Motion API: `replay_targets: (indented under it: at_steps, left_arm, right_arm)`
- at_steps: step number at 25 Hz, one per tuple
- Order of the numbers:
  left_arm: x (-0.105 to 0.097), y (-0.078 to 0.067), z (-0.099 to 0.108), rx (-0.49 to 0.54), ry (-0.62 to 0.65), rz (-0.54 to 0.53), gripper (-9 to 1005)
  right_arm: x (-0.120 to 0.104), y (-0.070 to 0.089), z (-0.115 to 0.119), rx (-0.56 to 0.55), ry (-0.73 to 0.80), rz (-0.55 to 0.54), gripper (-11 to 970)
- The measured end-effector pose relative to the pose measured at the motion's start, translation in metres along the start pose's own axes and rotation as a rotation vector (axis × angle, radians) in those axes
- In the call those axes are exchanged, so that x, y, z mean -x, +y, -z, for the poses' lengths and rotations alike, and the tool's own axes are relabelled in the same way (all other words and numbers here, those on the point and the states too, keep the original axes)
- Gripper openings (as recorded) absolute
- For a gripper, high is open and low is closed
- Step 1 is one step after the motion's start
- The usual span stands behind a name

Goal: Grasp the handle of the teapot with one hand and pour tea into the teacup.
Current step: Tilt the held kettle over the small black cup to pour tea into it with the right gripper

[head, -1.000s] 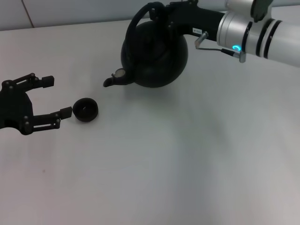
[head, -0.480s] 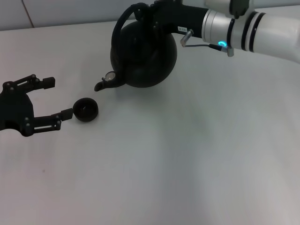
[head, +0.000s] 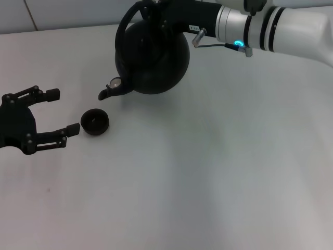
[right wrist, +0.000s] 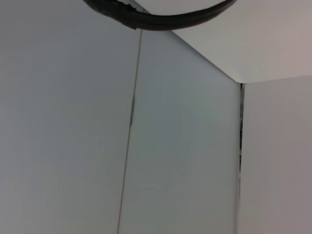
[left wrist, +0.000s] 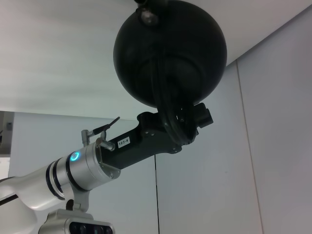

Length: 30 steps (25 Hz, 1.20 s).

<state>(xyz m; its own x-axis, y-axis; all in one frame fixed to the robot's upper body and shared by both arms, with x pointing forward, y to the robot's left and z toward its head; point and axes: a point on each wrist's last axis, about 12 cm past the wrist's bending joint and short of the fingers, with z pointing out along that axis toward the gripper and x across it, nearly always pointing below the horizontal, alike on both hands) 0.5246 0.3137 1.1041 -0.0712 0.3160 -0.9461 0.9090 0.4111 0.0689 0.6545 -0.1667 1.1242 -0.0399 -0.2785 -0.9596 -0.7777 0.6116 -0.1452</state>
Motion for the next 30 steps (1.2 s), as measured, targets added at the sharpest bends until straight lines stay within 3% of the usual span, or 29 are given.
replay_targets:
  at_steps: [30]
  left_arm:
    - [0.000, 0.000, 0.000, 0.002, 0.002, -0.012, 874]
  right_arm:
    - [0.012, 0.004, -0.014, 0.019, 0.028, 0.077, 131]
